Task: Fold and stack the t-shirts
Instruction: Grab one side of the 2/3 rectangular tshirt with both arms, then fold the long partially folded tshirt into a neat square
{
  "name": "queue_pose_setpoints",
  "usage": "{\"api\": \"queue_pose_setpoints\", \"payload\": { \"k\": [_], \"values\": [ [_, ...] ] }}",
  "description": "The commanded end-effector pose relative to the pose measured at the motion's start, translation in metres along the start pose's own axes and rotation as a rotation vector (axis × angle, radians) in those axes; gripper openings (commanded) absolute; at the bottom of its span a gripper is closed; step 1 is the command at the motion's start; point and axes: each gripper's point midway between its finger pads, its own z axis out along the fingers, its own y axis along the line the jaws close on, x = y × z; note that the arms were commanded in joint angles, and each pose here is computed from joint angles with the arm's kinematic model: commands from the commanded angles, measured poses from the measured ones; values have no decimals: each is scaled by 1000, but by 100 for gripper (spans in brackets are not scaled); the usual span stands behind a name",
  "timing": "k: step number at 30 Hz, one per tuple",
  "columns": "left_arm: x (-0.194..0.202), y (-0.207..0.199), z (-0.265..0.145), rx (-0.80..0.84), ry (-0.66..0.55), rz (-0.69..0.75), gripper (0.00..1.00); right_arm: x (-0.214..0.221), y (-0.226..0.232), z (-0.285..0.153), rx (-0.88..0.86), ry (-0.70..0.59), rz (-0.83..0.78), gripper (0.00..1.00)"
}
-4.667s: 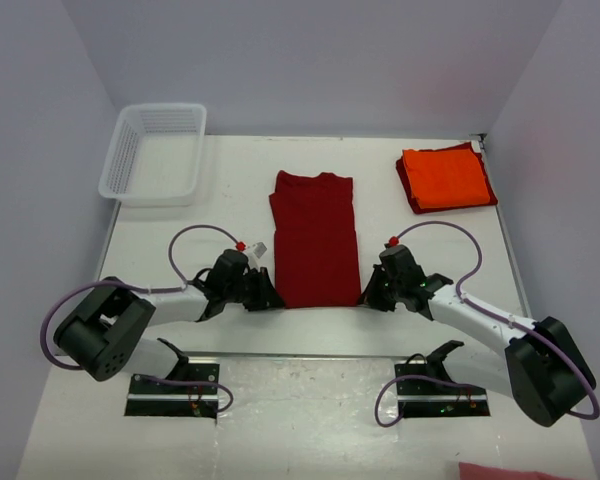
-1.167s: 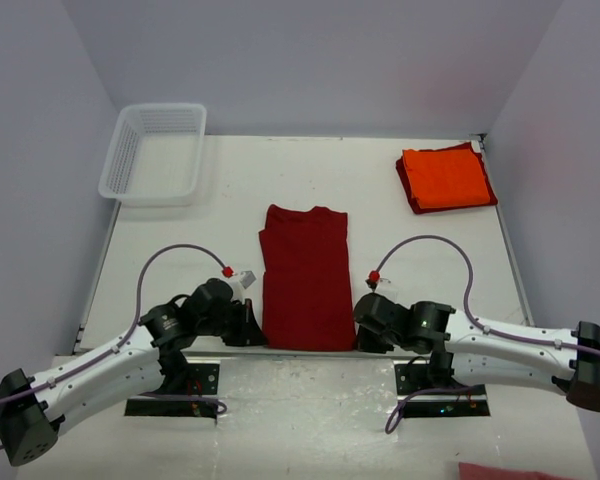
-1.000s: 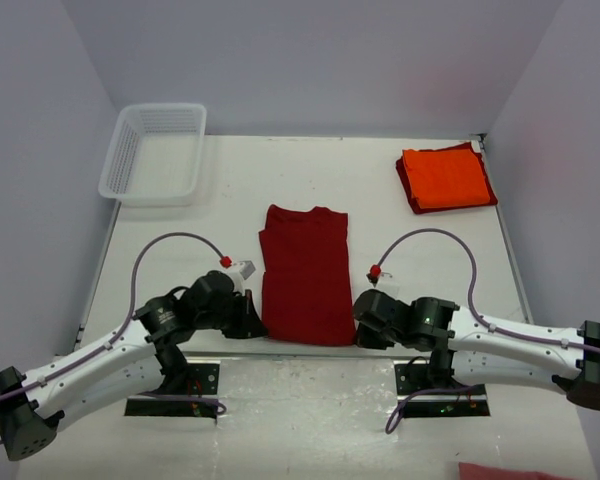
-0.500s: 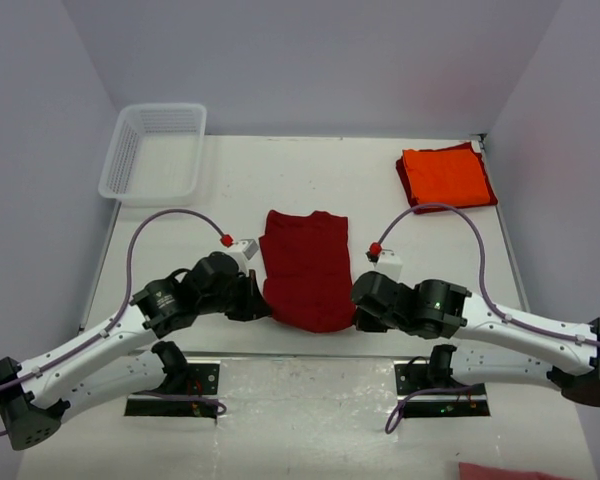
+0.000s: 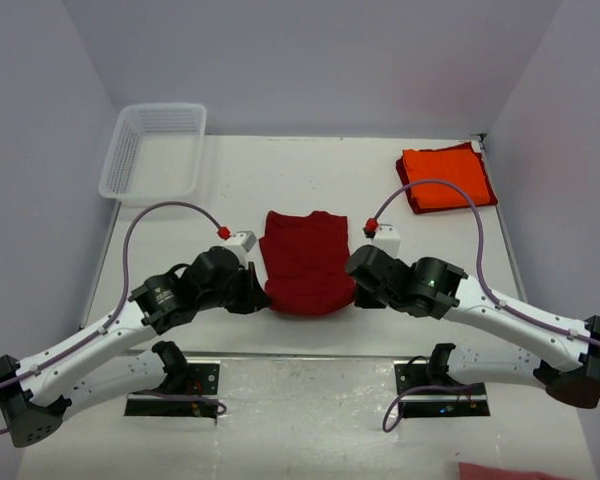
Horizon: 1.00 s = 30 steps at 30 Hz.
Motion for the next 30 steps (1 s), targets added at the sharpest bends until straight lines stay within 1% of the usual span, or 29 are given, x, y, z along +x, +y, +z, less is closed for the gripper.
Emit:
{"api": "queue_pose_setpoints", "payload": {
  "k": [1, 8, 14, 16, 20, 25, 30],
  "values": [
    [-23, -9, -4, -11, -66, 34, 0, -31, 3, -4, -5, -82, -31, 0],
    [-48, -8, 9, -45, -91, 62, 0, -58, 6, -1, 2, -109, -63, 0],
    [-76, -2, 9, -71, -129, 66, 0, -74, 8, 3, 3, -118, -81, 0],
    [-80, -4, 7, -56, -126, 64, 0, -78, 9, 1, 0, -126, -85, 0],
    [-97, -19, -5, -30, -158, 89, 0, -85, 9, -2, -2, -139, -87, 0],
    [-99, -35, -10, 32, -143, 110, 0, -86, 10, -4, -8, -144, -89, 0],
    [-97, -39, -16, 56, -150, 111, 0, -84, 8, -6, -15, -145, -83, 0]
  ]
}}
